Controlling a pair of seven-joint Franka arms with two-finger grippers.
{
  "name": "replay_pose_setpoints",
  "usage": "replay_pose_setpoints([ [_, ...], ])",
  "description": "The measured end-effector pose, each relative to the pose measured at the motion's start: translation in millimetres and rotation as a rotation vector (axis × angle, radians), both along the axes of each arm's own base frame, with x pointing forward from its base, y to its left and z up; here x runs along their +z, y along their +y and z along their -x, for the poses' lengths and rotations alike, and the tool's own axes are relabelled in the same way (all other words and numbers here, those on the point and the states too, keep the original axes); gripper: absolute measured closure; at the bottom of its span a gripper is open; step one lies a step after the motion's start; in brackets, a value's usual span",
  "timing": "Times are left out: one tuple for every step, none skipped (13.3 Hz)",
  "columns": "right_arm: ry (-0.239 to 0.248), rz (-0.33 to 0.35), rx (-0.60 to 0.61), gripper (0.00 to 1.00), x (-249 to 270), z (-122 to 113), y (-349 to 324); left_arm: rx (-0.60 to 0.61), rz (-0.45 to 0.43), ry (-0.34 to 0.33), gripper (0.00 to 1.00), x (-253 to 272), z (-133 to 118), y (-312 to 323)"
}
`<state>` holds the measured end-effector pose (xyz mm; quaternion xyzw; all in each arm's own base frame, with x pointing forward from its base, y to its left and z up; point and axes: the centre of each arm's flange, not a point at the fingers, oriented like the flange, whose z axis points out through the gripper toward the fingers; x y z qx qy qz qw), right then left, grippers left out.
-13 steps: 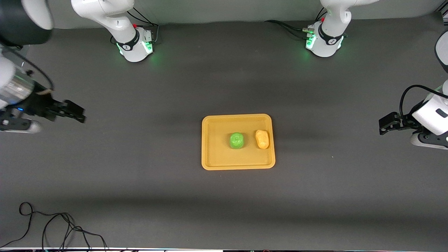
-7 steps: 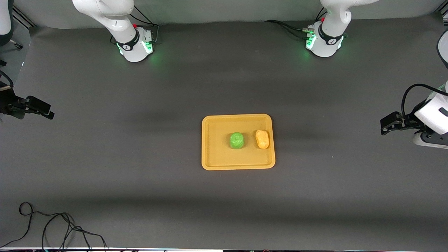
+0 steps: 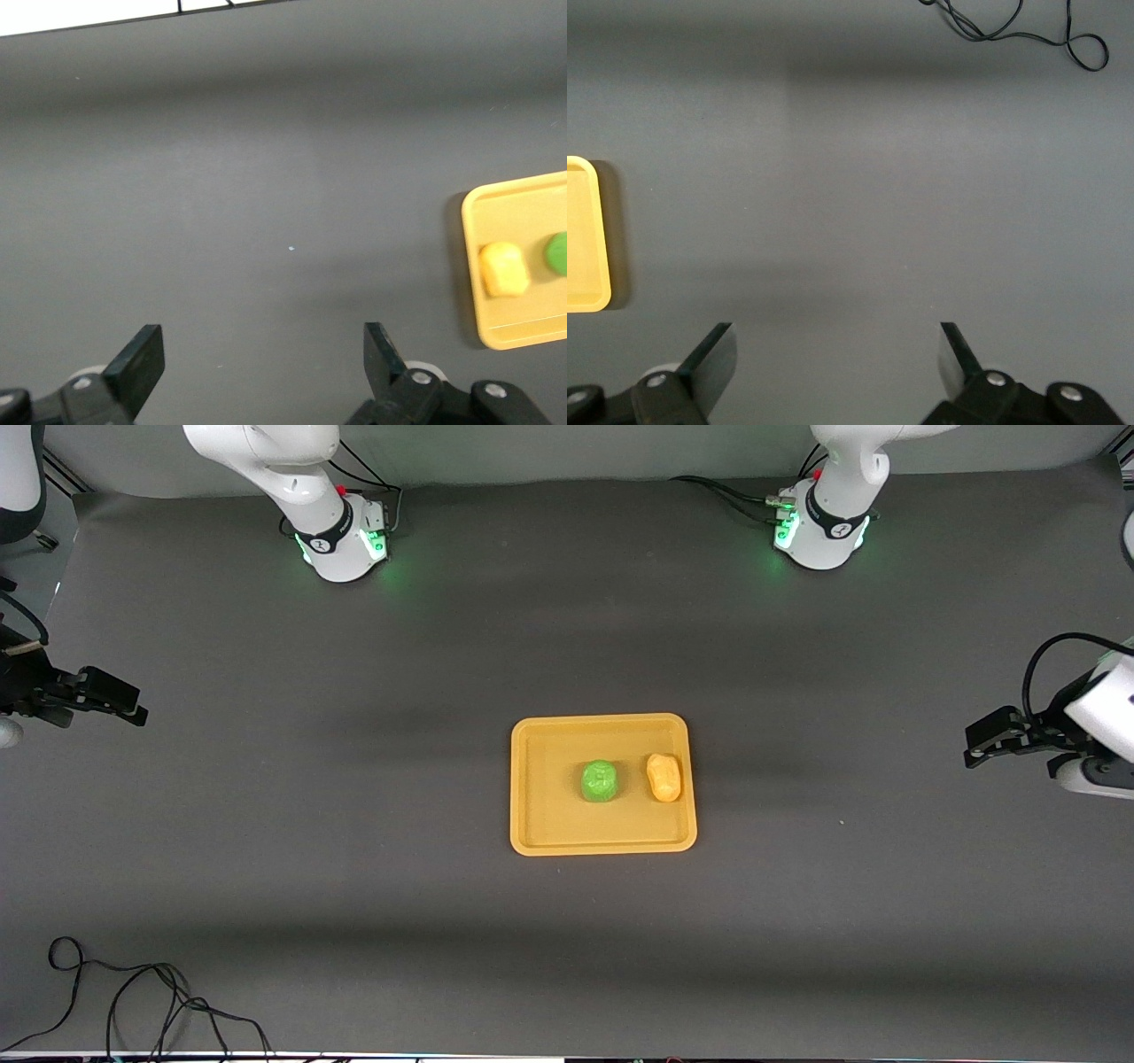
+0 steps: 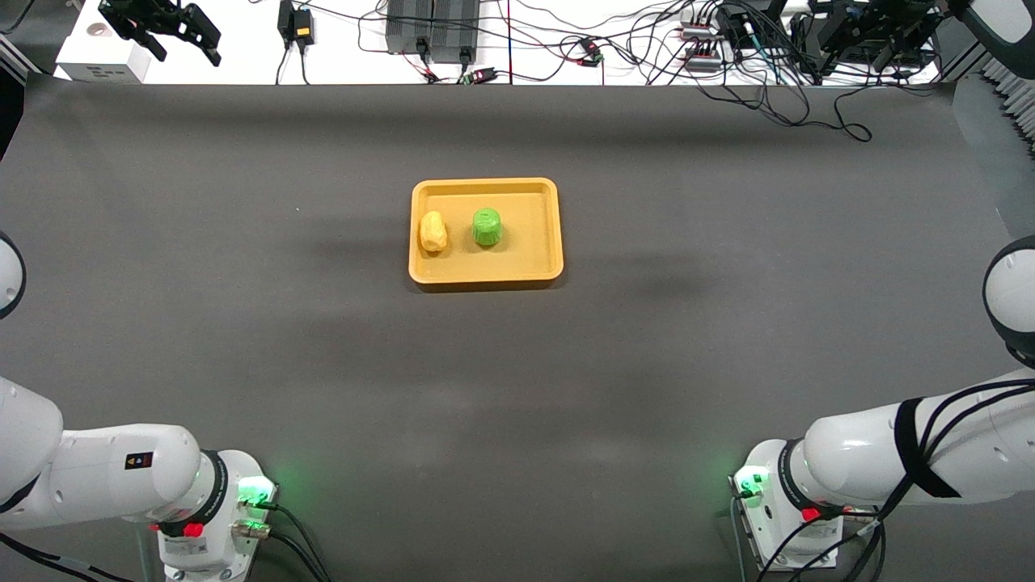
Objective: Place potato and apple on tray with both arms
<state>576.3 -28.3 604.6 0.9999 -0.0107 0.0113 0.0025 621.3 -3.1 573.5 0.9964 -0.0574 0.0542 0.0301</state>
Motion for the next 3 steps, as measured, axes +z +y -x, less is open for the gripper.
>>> replay_pose_setpoints([
  [0.001,0.000,0.000,0.00,0,0,0,0.016,0.007,0.008,0.00,0,1,9],
  [0.002,0.000,0.001,0.00,-1,0,0,0.022,-0.006,0.014,0.00,0,2,17],
  [0.002,0.000,0.001,0.00,-1,0,0,0.022,-0.032,0.026,0.00,-2,3,21],
])
